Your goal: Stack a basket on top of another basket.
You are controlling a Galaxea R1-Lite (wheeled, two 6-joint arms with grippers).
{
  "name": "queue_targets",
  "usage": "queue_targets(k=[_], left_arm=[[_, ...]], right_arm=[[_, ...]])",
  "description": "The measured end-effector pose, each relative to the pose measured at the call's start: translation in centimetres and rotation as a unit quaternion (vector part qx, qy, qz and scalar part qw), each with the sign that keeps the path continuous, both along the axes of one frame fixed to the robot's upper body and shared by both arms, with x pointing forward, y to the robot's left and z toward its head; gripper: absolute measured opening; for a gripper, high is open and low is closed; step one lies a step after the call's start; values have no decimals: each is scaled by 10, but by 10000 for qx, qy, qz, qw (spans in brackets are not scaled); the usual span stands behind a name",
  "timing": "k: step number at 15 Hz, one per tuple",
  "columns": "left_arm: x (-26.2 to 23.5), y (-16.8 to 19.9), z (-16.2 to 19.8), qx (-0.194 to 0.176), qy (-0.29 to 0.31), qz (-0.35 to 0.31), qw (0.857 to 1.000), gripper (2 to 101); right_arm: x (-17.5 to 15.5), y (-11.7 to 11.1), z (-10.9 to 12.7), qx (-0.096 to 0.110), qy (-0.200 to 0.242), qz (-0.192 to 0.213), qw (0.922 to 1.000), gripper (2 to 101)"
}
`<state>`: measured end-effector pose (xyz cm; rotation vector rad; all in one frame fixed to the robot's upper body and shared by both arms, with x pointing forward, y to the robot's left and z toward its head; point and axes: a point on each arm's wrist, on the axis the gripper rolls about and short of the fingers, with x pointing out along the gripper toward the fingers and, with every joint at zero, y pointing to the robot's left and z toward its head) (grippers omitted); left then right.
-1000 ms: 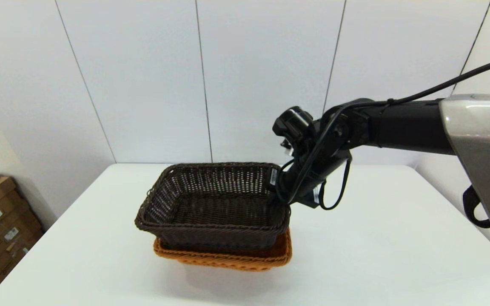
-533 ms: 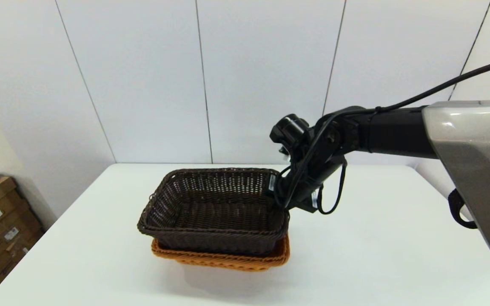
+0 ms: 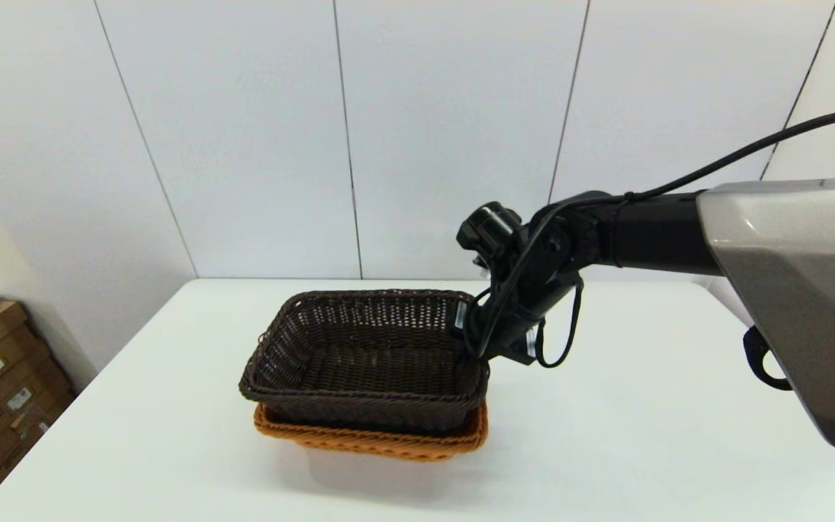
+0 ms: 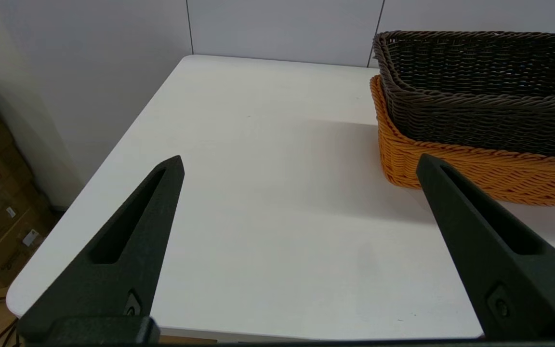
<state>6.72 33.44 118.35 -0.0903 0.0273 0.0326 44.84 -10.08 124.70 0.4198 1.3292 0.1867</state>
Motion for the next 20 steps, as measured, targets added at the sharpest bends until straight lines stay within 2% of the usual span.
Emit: queue_targets(k=[3,5,8,13,16,18,20], left_arm=[[0,0,0,-2,0,2,10000,978],[0,0,0,0,0,2,10000,978],[0,0,0,-2,0,2,10000,978],[0,0,0,0,-1,2,10000,978],[0,0,0,0,-1,0,10000,978],[0,0,0,-2,0,0,10000,978],[0,0,0,0,0,2,10000,978]], right_arm=[[0,0,-1,-24,1,-9,10000,146],[0,0,1,-30,-43,-25,10000,331],[2,-5,8,7,-132,-85,9999,540],[7,-23,22,-80,-374,-208,9991,746],[14,-53,34,-453,-656,-436,9959,819],[18,-81,46,-885,-946,-558,9900,855],[20,-112,63,-1291,-1301,-700,9806,883]])
